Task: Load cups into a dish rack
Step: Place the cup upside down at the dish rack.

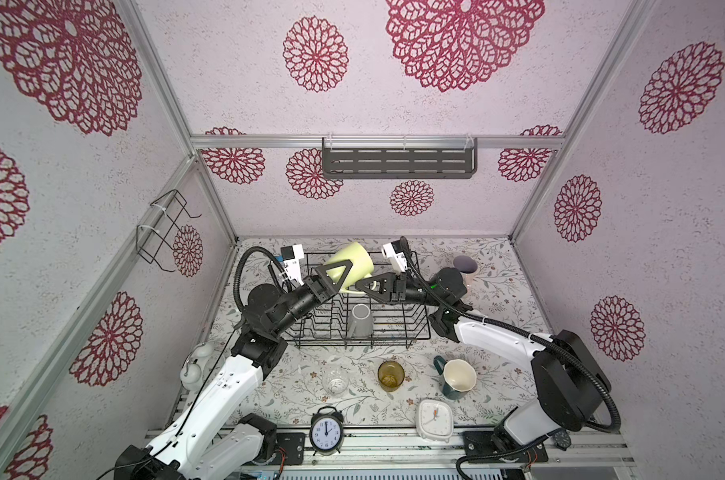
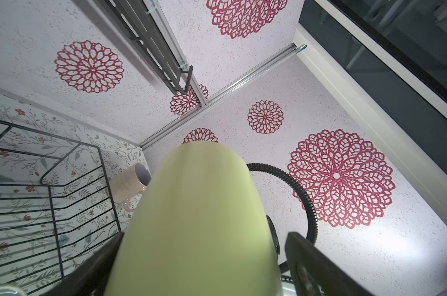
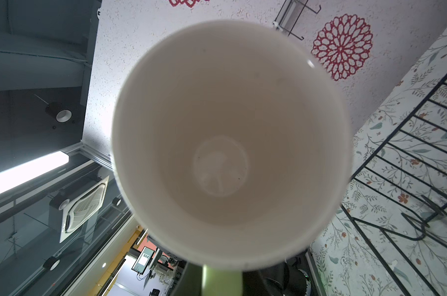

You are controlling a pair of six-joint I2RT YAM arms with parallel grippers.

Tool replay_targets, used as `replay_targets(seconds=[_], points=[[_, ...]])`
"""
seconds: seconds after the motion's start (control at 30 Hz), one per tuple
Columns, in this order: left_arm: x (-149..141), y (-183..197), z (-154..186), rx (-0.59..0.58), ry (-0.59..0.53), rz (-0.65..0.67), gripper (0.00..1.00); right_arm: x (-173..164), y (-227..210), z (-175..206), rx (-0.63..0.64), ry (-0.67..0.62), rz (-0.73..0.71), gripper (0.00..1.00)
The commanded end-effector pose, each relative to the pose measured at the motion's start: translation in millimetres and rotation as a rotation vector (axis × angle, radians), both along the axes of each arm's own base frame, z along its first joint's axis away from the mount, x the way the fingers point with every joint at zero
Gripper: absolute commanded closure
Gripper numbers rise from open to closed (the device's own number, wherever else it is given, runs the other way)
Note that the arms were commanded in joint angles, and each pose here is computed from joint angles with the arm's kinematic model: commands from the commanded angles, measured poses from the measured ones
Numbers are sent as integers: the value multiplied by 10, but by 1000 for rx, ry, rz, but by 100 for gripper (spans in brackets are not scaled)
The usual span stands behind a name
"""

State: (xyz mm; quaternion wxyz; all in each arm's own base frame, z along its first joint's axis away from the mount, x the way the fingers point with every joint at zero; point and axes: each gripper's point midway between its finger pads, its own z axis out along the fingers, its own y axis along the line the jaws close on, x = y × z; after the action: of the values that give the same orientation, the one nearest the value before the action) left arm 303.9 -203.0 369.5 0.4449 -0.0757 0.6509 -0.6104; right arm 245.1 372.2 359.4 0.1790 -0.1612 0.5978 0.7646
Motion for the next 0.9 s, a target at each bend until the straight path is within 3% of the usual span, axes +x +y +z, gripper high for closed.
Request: replay_targets(seconds=[0.0, 0.07, 0.2, 0.6, 0.63, 0.77, 0.87], points=[[54, 39, 164, -30, -14, 15, 2, -208, -93, 423, 123, -176, 21, 100], [76, 26, 141, -34, -8, 12, 0, -191, -86, 399, 120, -177, 13, 100], [79, -24, 157, -56, -18, -20, 11, -145, -62, 360, 113, -170, 8, 100], [88, -96, 133, -51, -5, -66, 28, 75, -103, 278, 107, -121, -71, 97], [89, -94, 121, -47, -2, -65, 30, 99, -118, 270, 108, -117, -84, 95], [112, -72, 69, -26, 16, -44, 31, 224, -188, 195, 106, -85, -139, 71], [175, -25, -33, 21, 51, -4, 31, 329, -274, 138, 110, -63, -189, 62]])
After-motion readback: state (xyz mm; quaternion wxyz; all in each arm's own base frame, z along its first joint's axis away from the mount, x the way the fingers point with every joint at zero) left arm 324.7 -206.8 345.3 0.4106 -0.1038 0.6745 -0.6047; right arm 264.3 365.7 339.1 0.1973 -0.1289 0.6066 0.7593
